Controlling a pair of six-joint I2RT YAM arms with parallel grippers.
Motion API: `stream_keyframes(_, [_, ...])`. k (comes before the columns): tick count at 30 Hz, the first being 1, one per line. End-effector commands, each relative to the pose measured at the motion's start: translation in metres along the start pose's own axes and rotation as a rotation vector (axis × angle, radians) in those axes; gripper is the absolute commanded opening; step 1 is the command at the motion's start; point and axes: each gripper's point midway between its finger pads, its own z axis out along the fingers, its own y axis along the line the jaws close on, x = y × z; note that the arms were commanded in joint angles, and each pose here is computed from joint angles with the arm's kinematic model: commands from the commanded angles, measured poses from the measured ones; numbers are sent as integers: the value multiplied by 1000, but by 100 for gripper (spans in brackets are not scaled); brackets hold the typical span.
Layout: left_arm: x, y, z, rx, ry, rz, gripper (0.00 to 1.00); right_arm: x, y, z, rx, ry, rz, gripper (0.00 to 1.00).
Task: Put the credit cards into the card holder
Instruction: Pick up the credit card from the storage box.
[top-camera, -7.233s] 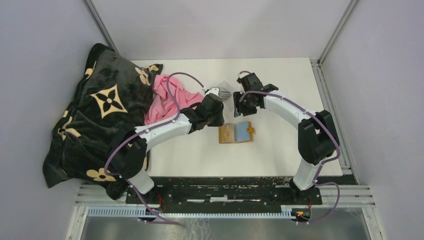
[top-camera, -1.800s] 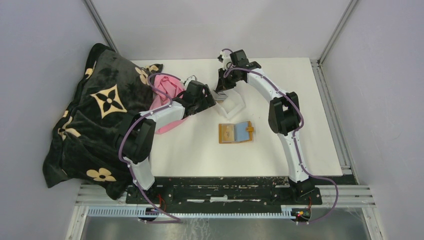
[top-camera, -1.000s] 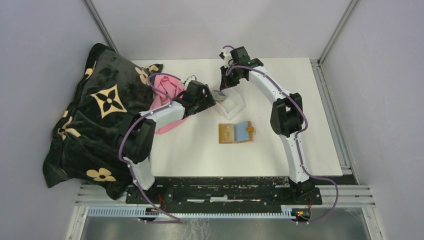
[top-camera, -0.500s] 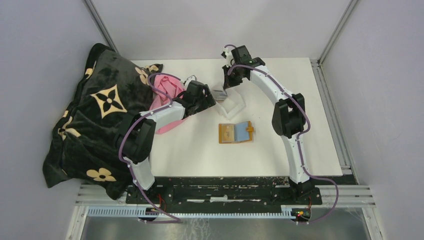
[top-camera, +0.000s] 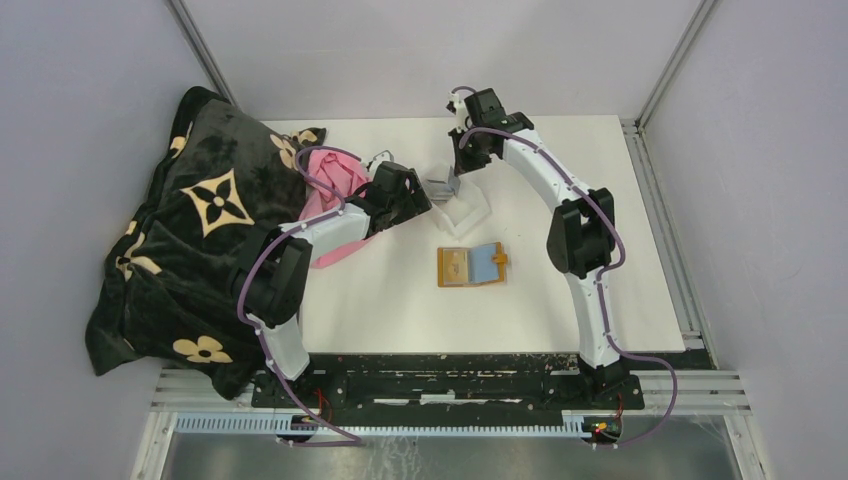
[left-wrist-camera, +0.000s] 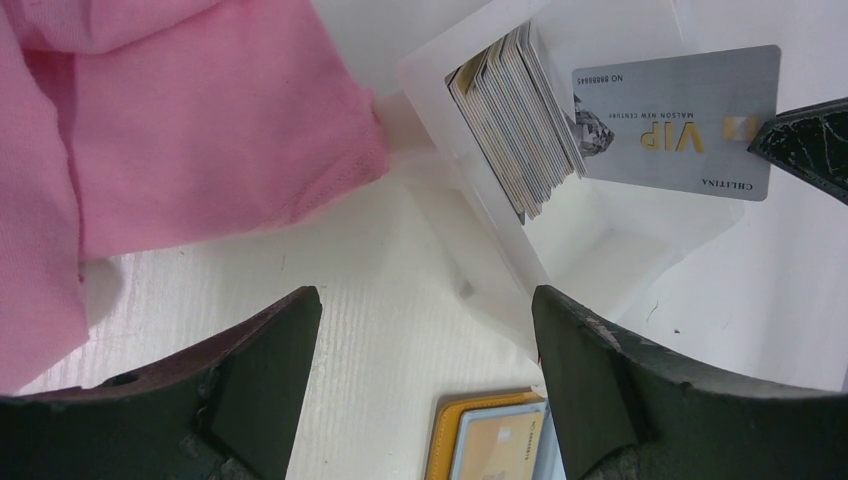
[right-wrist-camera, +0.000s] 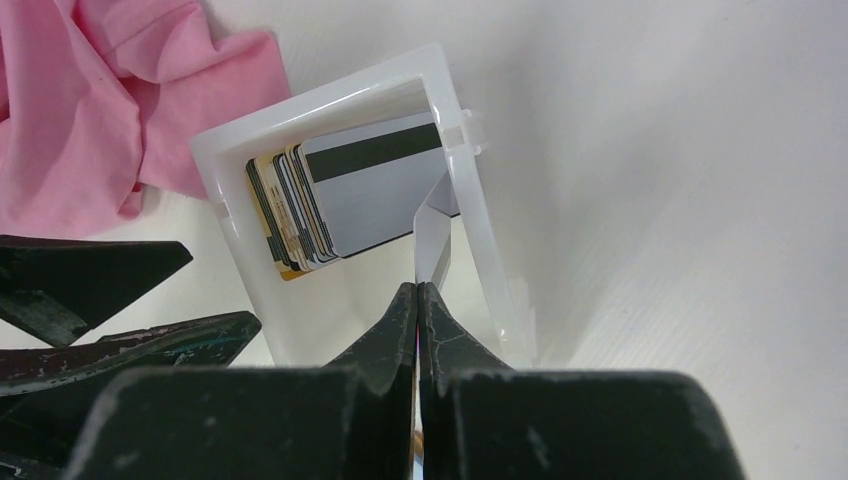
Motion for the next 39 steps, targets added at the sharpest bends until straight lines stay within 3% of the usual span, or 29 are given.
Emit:
stream_keyframes(1, [-25,-12,-13,28,-87,27,85,-23,9,-38,10,-84,-28,1])
stream_keyframes(19, [-45,-22,-43,107,-177,59,87,-18,19,-78,-6,-110,-16,1])
stream_keyframes(34, [-44,-78,-104,509,-213,199,89,28,63,-144,-204,-56,12,1])
stream_keyframes(39, [-27,-99,-129,711,-161,263,89,50,77,-160,-282,-27,31,1])
